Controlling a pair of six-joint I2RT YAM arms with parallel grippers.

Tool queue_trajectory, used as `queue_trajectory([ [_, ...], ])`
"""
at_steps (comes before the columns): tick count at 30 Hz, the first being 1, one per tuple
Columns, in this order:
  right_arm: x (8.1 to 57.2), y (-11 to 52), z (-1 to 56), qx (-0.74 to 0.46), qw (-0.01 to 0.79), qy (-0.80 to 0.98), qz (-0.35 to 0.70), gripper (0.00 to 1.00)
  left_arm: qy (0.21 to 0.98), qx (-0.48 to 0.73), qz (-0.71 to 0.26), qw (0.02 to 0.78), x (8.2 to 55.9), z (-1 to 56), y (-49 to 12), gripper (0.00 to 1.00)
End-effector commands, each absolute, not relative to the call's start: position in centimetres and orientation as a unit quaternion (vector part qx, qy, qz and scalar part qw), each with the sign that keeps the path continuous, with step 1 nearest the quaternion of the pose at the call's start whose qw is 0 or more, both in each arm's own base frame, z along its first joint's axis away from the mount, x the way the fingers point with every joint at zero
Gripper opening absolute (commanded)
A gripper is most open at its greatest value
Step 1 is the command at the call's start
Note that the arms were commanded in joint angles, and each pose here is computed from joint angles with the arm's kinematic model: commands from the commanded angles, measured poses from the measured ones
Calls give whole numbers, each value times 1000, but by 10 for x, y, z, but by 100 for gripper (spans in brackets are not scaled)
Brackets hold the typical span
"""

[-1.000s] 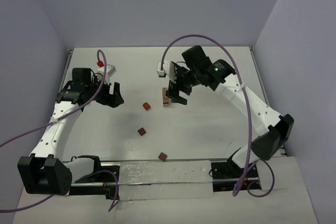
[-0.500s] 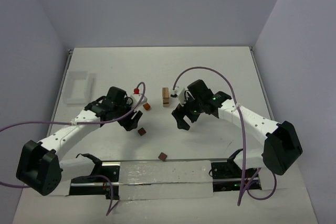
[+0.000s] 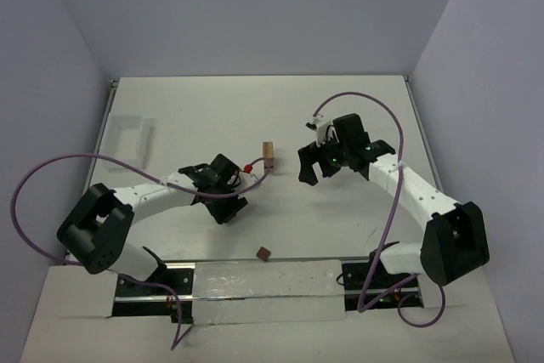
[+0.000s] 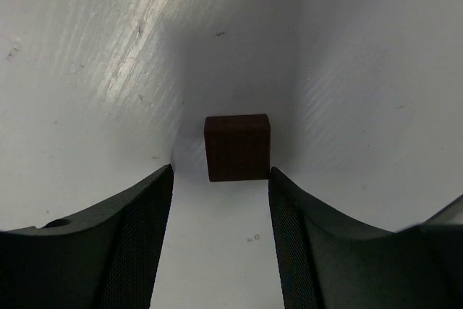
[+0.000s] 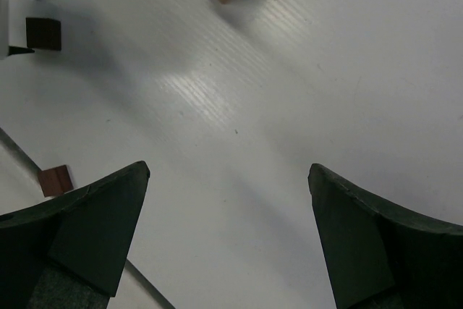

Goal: Build the wood block tower

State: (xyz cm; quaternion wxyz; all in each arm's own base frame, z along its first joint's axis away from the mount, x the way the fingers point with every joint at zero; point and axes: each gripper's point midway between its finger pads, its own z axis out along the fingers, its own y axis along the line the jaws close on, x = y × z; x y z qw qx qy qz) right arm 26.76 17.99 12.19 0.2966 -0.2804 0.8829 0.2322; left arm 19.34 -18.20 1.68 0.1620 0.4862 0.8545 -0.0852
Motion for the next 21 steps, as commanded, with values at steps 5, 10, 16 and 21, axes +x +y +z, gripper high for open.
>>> queue_trajectory([
  [5, 283, 190, 150, -275, 325, 865, 264, 98, 852, 486, -74, 182, 212, 20, -204, 59],
  [10, 282, 191, 148, -276, 321, 865, 269, 98, 851, 487, -85, 180, 209, 21, -209, 59],
  [16, 283, 192, 149, -278, 321, 864, 271, 98, 847, 491, -92, 180, 209, 23, -212, 52],
  [21, 283, 191, 151, -280, 323, 862, 271, 98, 820, 526, -119, 189, 207, 44, -222, 37],
])
